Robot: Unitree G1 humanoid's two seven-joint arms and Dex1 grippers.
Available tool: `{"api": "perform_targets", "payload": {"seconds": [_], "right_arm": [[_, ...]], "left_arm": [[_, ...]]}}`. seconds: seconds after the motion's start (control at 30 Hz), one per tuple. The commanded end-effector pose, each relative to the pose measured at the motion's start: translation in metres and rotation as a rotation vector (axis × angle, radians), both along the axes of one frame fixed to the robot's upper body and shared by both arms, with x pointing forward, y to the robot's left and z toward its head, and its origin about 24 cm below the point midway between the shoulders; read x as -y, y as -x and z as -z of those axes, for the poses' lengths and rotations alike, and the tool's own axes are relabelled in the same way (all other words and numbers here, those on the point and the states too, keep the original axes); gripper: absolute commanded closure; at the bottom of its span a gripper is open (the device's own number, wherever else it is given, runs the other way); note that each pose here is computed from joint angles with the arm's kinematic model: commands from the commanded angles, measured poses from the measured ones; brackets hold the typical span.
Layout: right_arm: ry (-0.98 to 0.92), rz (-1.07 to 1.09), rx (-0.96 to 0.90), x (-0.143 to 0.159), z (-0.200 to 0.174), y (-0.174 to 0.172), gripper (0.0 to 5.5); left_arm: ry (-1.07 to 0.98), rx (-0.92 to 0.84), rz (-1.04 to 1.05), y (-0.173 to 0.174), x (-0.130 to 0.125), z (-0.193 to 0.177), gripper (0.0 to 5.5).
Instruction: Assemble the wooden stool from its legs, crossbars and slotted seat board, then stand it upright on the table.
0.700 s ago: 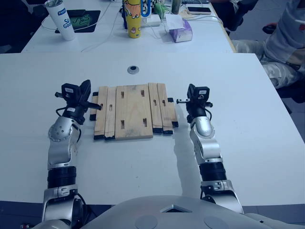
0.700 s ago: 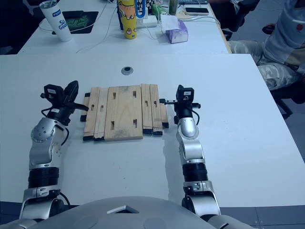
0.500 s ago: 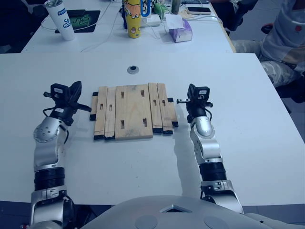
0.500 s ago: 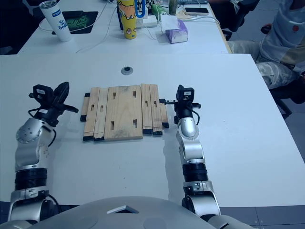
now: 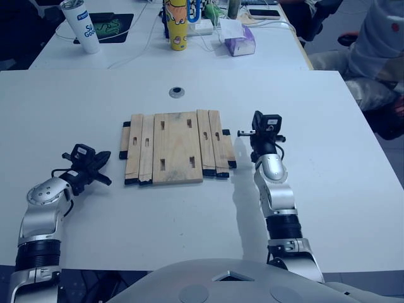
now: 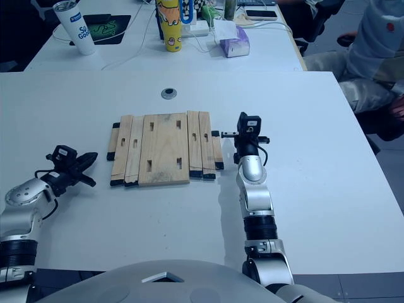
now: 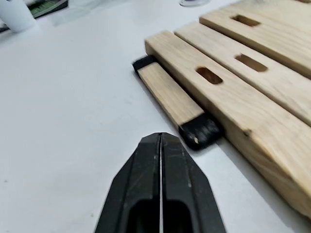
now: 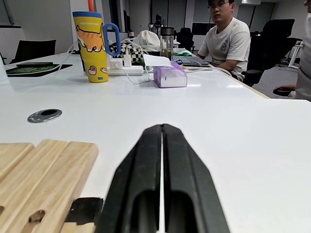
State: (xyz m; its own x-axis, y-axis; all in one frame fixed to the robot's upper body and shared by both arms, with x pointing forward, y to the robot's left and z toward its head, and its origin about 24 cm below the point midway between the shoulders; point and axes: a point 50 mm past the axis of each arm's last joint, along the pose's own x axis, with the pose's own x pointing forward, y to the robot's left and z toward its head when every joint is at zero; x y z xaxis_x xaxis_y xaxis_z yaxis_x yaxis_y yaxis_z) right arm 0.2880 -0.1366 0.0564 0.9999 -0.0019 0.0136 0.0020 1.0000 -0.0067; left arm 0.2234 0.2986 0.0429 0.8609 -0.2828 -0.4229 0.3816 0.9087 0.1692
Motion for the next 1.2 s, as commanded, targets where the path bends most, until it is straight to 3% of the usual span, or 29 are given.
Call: {"api": "perform_targets", "payload": {"seconds": [0.03,0.63,0.83,1.2], "right_arm": [[-0.004,-0.02,0.008,-0.003,-0.005,-0.003,5.5],[0.002,-0.036,0.0,-0.004,-0.005,-0.004,5.5],[0.002,-0.039,-0.003,-0.005,-0.005,-0.003,5.5],[0.01,-0.052,-0.003,-0.005,-0.006,-0.004,5.5]], "left_arm": [[-0.005,-0.036,0.086,0.005,0.011,-0.001,5.49],[-0.046,-0.088,0.146,0.006,0.027,0.016,5.49],[-0.038,-0.065,0.115,-0.01,0.029,0.022,5.49],[-0.142,0.04,-0.158,-0.029,-0.003,0.021,5.49]]}}
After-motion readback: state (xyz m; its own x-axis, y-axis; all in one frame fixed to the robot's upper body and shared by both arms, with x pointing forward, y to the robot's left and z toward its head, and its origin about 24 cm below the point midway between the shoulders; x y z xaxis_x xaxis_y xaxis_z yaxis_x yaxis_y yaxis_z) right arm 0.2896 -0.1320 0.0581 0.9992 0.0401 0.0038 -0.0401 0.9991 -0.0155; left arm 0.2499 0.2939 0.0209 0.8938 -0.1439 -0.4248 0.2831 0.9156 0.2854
